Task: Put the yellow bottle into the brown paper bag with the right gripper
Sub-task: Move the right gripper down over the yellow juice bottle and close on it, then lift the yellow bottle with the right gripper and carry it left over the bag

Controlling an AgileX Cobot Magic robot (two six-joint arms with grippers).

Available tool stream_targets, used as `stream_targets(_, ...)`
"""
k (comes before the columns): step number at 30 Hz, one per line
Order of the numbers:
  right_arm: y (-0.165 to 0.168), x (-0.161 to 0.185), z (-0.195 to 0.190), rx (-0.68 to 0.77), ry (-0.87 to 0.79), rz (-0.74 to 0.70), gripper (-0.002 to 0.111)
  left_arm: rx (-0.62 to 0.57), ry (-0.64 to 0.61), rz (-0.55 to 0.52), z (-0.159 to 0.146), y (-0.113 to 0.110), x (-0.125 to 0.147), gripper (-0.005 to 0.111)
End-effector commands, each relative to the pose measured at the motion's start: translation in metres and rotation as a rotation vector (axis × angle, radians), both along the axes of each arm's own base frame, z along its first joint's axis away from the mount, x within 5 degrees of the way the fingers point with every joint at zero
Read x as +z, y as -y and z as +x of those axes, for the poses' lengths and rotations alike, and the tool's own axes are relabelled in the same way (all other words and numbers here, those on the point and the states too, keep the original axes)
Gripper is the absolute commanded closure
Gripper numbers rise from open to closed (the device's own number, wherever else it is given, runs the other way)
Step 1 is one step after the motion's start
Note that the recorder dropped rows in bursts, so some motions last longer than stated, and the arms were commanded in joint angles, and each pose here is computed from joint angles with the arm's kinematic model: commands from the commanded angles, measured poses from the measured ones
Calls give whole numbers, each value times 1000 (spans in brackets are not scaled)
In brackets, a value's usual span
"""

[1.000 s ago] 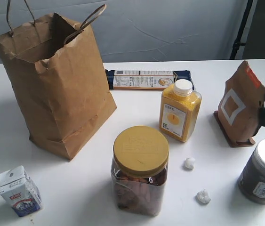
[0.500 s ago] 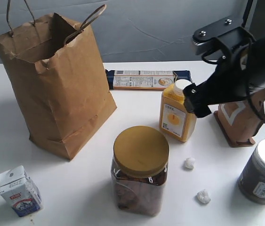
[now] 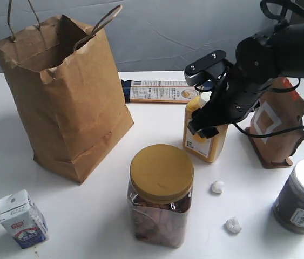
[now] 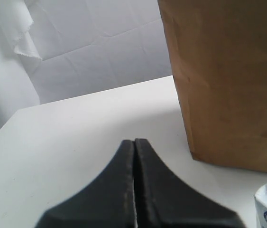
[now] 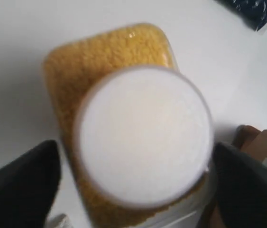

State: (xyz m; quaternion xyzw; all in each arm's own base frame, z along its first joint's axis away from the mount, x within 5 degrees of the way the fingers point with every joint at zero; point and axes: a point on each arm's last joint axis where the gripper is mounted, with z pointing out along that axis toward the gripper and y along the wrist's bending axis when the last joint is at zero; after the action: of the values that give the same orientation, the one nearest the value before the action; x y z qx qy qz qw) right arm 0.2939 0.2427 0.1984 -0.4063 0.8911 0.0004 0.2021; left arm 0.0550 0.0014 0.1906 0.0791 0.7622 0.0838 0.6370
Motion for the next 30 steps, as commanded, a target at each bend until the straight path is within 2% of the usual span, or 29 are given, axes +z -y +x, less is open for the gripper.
stream_targets(1, 1, -4, 3, -5, -16, -12, 93, 2, 3, -7, 0, 0, -1, 107)
stream_targets(2, 0, -1, 3, 2, -10, -7, 108, 2, 3, -7, 0, 0, -1, 107)
stream_targets(6, 3, 26, -1, -5, 57, 61, 108, 2, 3, -7, 0, 0, -1, 107)
stream_targets(12, 14, 91, -21, -19, 159, 230, 108, 2, 3, -7, 0, 0, -1, 107)
stream_targets(21, 23, 165, -86, 83, 253, 443, 108, 2, 3, -7, 0, 0, -1, 107)
stream_targets(30, 18, 223, -151, 248, 353, 754, 108, 2, 3, -7, 0, 0, -1, 107)
